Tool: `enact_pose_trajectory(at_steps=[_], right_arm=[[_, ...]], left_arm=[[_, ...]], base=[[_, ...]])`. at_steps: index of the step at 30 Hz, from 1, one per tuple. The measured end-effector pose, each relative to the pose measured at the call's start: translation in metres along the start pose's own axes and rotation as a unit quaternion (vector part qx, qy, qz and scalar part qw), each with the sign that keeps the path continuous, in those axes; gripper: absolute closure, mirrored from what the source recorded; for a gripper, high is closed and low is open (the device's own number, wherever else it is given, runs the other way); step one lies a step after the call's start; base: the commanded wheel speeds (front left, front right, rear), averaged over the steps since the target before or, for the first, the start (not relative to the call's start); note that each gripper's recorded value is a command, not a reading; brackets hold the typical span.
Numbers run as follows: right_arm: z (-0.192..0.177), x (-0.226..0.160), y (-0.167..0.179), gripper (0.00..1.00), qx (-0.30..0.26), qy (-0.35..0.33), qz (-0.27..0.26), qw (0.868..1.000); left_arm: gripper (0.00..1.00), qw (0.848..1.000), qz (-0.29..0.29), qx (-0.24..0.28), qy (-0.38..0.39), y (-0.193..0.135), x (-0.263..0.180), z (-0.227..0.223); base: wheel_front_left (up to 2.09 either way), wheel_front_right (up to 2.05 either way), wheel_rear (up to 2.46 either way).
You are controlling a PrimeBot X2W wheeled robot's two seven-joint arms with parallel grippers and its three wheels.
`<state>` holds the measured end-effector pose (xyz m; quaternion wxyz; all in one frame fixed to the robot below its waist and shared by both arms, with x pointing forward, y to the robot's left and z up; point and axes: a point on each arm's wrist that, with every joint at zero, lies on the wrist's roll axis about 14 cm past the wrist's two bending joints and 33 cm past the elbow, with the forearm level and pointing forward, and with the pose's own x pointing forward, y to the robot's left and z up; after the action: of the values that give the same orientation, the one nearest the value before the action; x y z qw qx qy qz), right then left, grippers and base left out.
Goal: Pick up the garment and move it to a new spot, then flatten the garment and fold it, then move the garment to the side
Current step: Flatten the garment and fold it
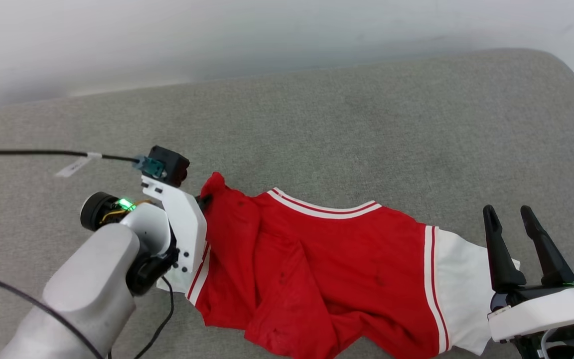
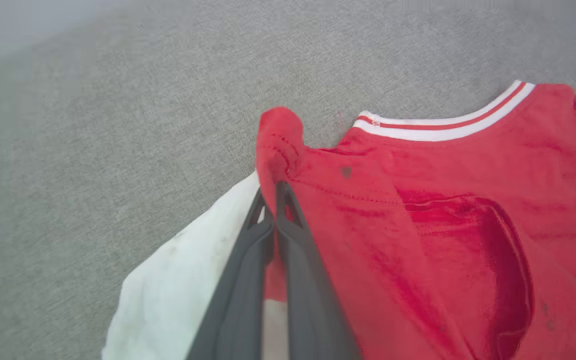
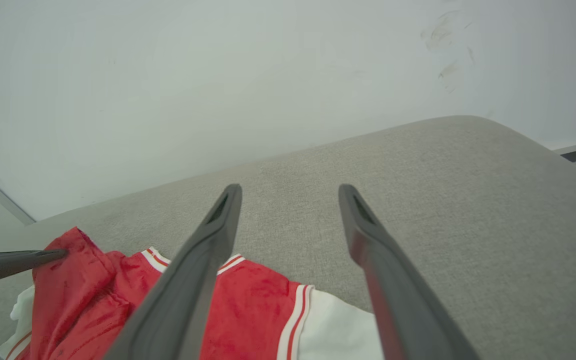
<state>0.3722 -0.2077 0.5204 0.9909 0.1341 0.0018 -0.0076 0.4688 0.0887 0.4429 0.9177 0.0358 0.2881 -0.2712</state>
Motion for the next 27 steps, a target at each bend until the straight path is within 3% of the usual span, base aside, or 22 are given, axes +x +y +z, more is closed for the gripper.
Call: enact_pose_trajectory(at_steps=[4,8,16,24,25,26,27], right_arm=[[0.001,-0.002,0.006,0.00,0.002,0.000,0.010,1.000],[0.005,-0.001,0.013,0.00,0.002,-0.004,0.021,1.000],[0.007,-0.003,0.026,0.00,0.001,-0.002,0.042,0.999],[0.010,-0.007,0.029,0.00,-0.003,-0.002,0.047,0.999],[0.011,-0.007,0.030,0.00,-0.003,-0.002,0.047,0.999],[0.013,-0.008,0.030,0.00,-0.004,-0.005,0.048,0.999],[0.015,-0.009,0.031,0.00,-0.005,-0.007,0.049,0.999]], left_arm=[[1.00,0.999,0.003,0.030,-0.024,-0.018,-0.034,-0.011],[1.00,1.000,-0.006,0.009,-0.010,-0.042,-0.062,-0.040],[1.00,0.993,-0.011,-0.101,0.059,-0.085,-0.105,-0.116],[1.00,0.980,0.013,-0.181,0.087,-0.095,-0.125,-0.156],[0.96,0.979,0.015,-0.184,0.084,-0.096,-0.125,-0.157],[0.37,0.979,0.016,-0.190,0.076,-0.096,-0.124,-0.155],[0.00,0.978,0.017,-0.196,0.065,-0.096,-0.123,-0.151]], base=[[0.00,0.00,0.00],[0.00,0.00,0.00],[0.00,0.00,0.00],[0.00,0.00,0.00],[0.00,0.00,0.00],[0.00,0.00,0.00],[0.00,0.00,0.00]])
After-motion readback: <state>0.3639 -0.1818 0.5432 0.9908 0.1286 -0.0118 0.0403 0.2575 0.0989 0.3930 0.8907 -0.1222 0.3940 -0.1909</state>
